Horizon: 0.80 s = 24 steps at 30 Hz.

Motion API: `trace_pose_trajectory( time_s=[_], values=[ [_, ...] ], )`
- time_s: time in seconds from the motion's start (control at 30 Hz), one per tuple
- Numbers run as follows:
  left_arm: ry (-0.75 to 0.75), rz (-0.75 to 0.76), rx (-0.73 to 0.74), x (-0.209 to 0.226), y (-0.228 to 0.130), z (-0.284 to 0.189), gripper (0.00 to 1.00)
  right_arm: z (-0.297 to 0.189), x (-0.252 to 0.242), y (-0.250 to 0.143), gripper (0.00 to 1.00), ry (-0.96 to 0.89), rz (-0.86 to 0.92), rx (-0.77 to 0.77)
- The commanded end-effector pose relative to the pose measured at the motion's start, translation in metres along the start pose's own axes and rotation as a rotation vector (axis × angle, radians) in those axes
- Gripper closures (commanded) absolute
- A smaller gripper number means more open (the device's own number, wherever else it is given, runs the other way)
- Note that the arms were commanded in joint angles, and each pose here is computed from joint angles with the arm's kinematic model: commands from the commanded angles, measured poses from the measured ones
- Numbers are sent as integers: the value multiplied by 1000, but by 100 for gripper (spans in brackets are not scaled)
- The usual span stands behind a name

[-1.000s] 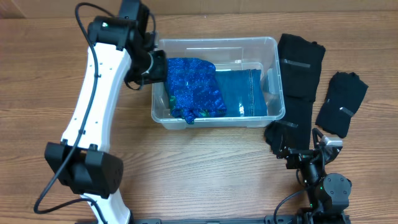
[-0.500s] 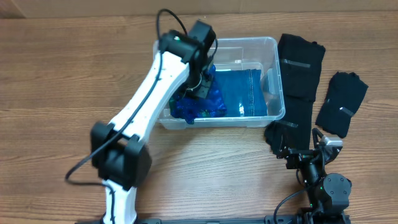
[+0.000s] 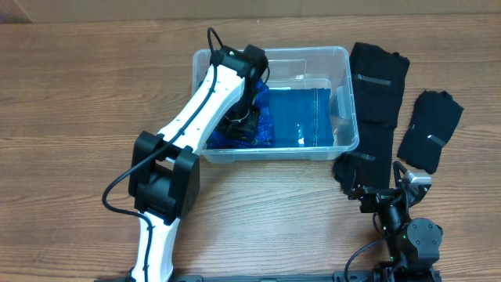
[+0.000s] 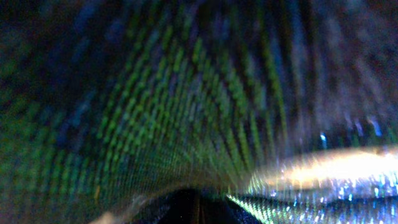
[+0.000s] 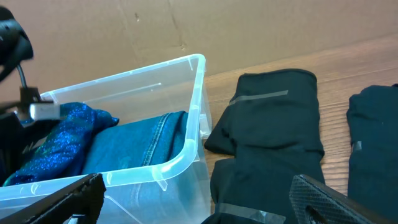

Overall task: Pack container
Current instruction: 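Carry the sparkly blue garment into the bin's left side and release, then press the sparkly garment flat with the left gripper, then withdraw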

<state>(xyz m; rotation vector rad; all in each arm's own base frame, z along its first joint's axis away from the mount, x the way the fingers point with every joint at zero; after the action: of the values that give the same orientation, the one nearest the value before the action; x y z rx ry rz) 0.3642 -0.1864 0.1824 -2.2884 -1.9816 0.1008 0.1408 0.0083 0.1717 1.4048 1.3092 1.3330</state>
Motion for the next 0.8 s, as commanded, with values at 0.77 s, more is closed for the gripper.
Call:
trace_pose_trajectory(
  time_s=[0.77],
  values=[
    [-12, -178, -48, 45, 61, 37, 79, -1, 0, 2, 0, 1, -1, -13]
  ],
)
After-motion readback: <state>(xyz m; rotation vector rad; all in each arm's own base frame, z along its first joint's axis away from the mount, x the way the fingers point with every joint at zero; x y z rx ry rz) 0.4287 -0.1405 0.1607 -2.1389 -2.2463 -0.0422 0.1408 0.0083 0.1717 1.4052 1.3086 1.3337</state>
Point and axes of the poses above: each gripper's point midway between its finger pads, its own z axis out along the fingers, its own x axis along the line the jaws close on, y = z × x, the point moved 10 cm from there along -z, back along the fingers, and after that the axes turned 5 degrees about -z, right-handed, at the moved point
